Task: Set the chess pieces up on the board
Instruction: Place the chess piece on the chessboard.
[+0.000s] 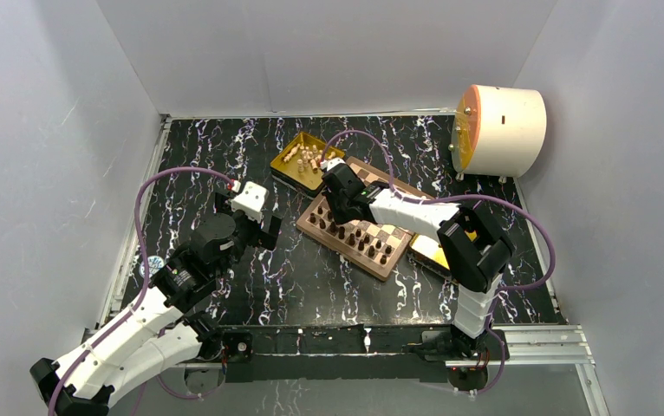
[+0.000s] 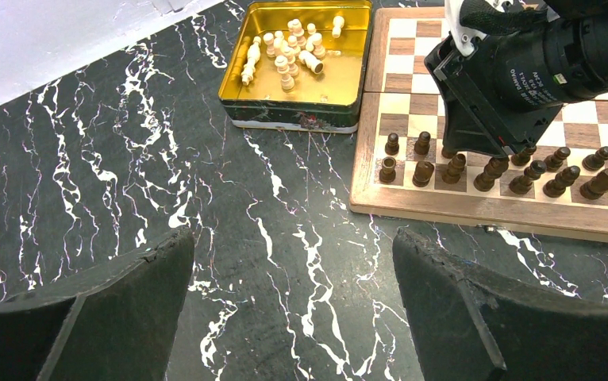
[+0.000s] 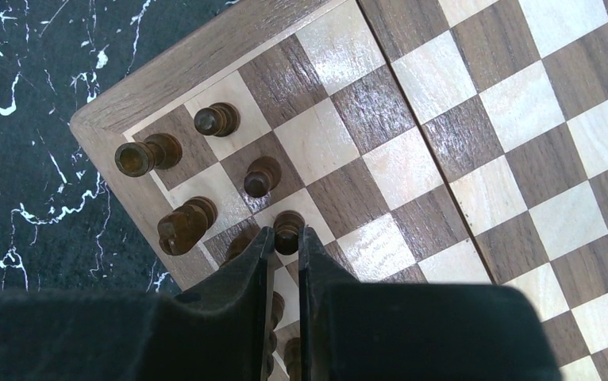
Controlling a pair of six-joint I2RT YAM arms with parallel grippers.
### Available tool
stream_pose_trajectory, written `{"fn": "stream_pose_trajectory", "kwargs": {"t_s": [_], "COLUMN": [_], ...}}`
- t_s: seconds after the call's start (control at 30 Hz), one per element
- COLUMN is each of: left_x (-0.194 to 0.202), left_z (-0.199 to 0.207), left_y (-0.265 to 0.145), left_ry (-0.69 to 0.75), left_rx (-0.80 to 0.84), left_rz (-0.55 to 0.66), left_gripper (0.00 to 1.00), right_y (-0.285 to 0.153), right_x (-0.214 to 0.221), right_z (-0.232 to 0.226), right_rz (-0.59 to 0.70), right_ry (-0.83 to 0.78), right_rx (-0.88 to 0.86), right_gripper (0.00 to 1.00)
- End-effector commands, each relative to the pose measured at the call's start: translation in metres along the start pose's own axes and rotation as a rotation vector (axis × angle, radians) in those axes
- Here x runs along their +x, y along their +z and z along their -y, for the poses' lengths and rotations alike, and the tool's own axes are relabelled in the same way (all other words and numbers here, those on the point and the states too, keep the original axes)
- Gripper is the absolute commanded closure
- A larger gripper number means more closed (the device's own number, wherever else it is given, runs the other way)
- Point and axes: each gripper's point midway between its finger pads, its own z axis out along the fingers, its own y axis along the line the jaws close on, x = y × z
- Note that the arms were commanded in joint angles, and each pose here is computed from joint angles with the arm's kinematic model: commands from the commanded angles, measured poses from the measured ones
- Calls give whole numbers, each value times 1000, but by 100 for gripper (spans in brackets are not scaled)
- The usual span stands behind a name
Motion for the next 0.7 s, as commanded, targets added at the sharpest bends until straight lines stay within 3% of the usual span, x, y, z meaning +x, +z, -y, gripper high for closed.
{"fn": "stream_pose_trajectory", "kwargs": {"t_s": [0.0, 0.67], "left_x": [-4, -4], "left_z": [-2, -1], "left_y": [1, 1], "left_ry": [-8, -8], "left_rx": [-10, -6], "left_rz": [20, 20], "left_gripper": [8, 8], "right_y": [-2, -8], "right_x": [-7, -24], "right_z": [0, -6], "right_rz": [3, 44], "right_ry": [5, 30], "right_rx": [27, 11], "right_gripper": [79, 70]}}
